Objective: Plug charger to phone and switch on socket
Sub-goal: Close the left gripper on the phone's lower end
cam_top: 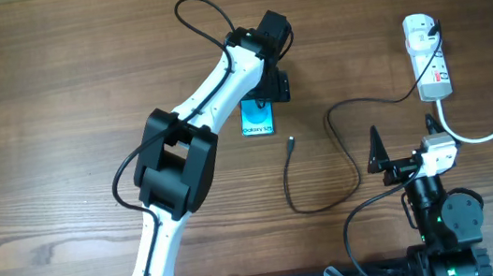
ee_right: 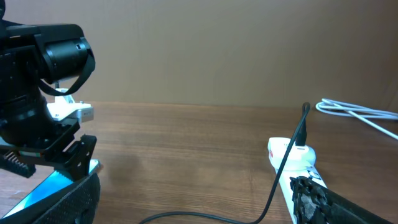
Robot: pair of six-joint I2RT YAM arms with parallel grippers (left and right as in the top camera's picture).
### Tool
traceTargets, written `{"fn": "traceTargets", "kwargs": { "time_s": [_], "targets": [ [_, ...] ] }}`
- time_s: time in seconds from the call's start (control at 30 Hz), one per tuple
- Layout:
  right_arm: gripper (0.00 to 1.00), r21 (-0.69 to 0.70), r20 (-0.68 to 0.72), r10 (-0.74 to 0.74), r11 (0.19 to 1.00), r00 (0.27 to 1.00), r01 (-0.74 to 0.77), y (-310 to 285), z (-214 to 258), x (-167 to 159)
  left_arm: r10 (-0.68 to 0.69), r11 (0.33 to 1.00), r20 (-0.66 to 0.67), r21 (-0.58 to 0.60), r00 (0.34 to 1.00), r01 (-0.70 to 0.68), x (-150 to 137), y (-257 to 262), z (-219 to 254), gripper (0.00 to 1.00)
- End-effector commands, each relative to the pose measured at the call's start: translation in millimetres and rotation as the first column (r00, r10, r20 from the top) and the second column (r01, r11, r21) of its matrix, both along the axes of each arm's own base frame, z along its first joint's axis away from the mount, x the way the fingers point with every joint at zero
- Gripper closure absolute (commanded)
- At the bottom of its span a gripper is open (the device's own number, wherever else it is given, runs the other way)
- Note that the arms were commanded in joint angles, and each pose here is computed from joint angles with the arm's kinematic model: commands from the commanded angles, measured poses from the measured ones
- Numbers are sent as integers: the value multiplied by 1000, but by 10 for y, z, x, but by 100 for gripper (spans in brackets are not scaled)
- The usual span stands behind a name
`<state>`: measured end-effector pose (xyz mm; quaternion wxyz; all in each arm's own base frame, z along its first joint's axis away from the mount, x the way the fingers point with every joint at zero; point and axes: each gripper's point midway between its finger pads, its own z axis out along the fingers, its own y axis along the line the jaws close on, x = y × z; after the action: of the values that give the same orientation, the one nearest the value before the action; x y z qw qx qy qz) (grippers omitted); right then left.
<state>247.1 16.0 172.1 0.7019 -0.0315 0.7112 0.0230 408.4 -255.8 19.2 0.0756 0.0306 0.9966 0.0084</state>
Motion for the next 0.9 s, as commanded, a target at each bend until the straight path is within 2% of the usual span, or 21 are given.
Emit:
{"fn": "traceTargets", "kwargs": {
  "time_s": [0.0,0.23,0.47,0.57,0.87],
  "targets": [
    [0,13,6,-2,1000,1000,2,0,12,-2,-5,1000,-32,-4,999,5,-34,14,-105,0],
    [0,13,6,-2,1000,1000,2,0,12,-2,-5,1000,-33,-4,999,5,-39,17,-116,0],
    [0,13,6,-2,1000,1000,2,0,11,-2,0,1000,-59,12,998,1,-129,100,-320,0],
    [0,13,6,-2,1000,1000,2,0,11,-2,-6,999,-66,-33,998,4,-142,22,-366,0],
    [0,13,6,-2,1000,1000,2,0,11,-2,-6,999,-58,-36,998,4,-124,15,-368,0]
  ]
}}
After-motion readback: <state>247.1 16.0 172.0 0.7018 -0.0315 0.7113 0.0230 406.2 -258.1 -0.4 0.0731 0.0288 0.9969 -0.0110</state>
